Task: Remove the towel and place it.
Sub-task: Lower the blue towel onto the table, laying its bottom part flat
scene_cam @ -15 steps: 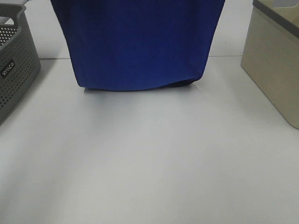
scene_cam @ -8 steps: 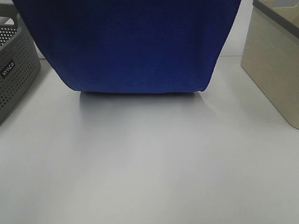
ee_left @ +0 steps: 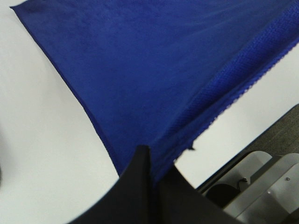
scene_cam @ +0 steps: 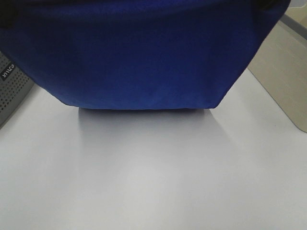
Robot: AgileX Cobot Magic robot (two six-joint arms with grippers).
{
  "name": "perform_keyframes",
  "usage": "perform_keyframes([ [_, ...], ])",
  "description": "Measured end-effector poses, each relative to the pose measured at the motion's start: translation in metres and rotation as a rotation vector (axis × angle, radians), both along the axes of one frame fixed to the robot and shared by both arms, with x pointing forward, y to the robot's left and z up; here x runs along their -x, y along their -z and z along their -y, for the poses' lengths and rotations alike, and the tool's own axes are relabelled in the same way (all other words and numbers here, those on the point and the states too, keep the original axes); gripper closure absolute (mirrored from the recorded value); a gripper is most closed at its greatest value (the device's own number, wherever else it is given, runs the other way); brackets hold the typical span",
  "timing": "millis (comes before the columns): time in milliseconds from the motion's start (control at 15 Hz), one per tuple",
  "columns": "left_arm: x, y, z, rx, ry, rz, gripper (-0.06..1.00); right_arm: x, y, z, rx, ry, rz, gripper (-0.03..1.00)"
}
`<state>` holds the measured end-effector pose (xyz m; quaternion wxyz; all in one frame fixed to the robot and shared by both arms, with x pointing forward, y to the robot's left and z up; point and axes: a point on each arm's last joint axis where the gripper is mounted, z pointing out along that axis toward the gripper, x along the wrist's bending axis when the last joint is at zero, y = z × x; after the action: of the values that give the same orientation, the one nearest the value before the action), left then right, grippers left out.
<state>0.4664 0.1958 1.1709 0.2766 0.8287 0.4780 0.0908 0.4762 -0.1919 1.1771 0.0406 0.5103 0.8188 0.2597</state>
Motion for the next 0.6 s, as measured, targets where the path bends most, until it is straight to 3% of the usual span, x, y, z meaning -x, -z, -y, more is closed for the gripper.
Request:
perform_keyframes([
  [267,0.037,0.023,-0.007,0.053,0.002,-0.079,0.94,0.036,0.017,0.007,-0.035,-0.011,-0.061,0.95],
  [600,0.052,0.019,-0.011,0.083,0.006,-0.052,0.94,0.05,0.01,0.011,-0.058,-0.015,-0.033,0.95],
])
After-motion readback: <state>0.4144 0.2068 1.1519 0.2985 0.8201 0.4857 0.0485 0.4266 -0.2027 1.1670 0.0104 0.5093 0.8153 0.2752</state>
